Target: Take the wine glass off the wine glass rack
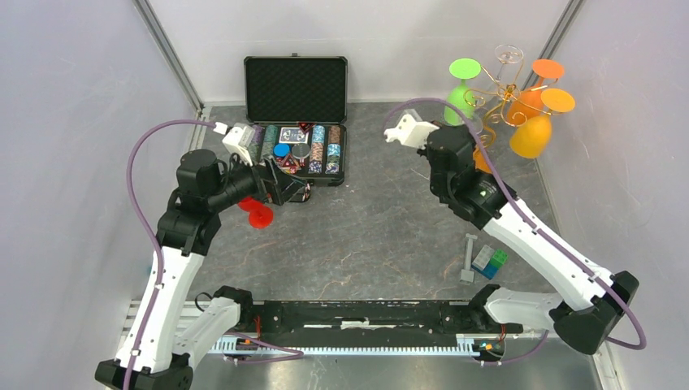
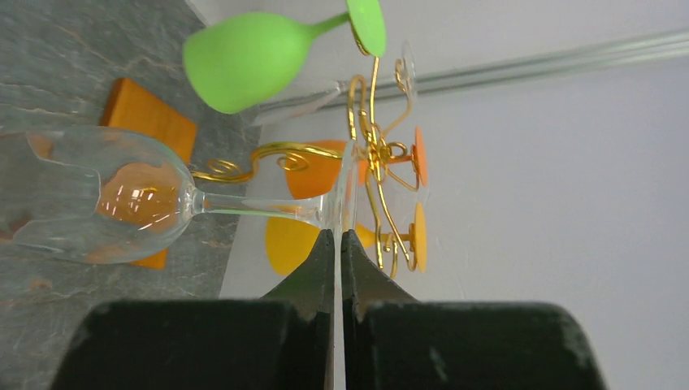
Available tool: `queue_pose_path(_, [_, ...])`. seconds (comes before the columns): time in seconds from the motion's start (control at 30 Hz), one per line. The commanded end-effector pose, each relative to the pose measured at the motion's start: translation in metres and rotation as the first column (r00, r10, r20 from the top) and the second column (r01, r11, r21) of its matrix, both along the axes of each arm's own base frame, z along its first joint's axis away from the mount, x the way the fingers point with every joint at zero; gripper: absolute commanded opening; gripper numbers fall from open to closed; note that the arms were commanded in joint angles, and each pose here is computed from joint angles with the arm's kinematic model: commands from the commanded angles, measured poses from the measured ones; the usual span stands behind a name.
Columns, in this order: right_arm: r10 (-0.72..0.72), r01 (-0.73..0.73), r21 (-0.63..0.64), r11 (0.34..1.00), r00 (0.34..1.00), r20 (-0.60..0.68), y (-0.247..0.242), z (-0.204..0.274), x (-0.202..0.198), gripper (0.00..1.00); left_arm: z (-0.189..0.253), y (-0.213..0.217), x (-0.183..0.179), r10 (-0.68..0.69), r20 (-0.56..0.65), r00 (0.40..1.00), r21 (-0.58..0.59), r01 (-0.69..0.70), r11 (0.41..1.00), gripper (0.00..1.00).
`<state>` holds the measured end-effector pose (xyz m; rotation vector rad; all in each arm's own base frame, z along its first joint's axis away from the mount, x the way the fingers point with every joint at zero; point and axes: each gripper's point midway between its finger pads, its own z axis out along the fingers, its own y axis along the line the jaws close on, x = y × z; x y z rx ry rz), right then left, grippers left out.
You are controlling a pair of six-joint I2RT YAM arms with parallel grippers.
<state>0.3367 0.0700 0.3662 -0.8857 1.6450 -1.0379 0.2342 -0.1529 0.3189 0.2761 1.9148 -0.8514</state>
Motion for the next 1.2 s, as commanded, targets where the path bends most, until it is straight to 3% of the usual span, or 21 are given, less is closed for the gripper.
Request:
queue_pose_path(0.0, [0.067, -0.072, 0.080, 0.994, 0.995, 0.069, 0.017, 0.017, -0.021, 0.00, 0.019, -0.013, -0.001, -0.062, 0.053, 0.997, -0.075, 0.066, 0.995, 1.00])
queue_pose_path(0.13, [0.229, -0.238, 0.151, 0.959, 0.970, 0.077, 0.057, 0.017, -0.036, 0.00, 0.022, -0.022, -0.004, -0.118, 0.070, 0.991, -0.119, 0.126, 0.985, 1.00])
queue_pose_path(0.33, [0.453, -0.464, 0.244, 0.851, 0.885, 0.103, 0.118, 0.018, -0.060, 0.00, 0.024, -0.038, -0.005, -0.201, 0.093, 0.975, -0.214, 0.216, 0.953, 1.00])
queue_pose_path(0.57, [0.663, -0.676, 0.321, 0.663, 0.730, 0.168, 0.189, 0.023, -0.098, 0.00, 0.024, -0.055, -0.004, -0.271, 0.096, 0.958, -0.283, 0.287, 0.915, 0.99])
queue_pose_path(0.87, [0.812, -0.812, 0.415, 0.411, 0.533, 0.239, 0.253, 0.029, -0.136, 0.00, 0.005, -0.079, -0.023, -0.404, 0.048, 0.913, -0.302, 0.399, 0.866, 0.99])
queue_pose_path(1.0, [0.833, -0.830, 0.415, 0.372, 0.496, 0.245, 0.268, 0.029, -0.142, 0.00, 0.002, -0.085, -0.034, -0.449, 0.057, 0.892, -0.290, 0.445, 0.847, 0.97])
queue_pose_path(1.17, [0.850, -0.839, 0.424, 0.340, 0.467, 0.243, 0.278, 0.026, -0.146, 0.00, -0.001, -0.085, -0.036, -0.459, 0.050, 0.887, -0.280, 0.454, 0.846, 0.87])
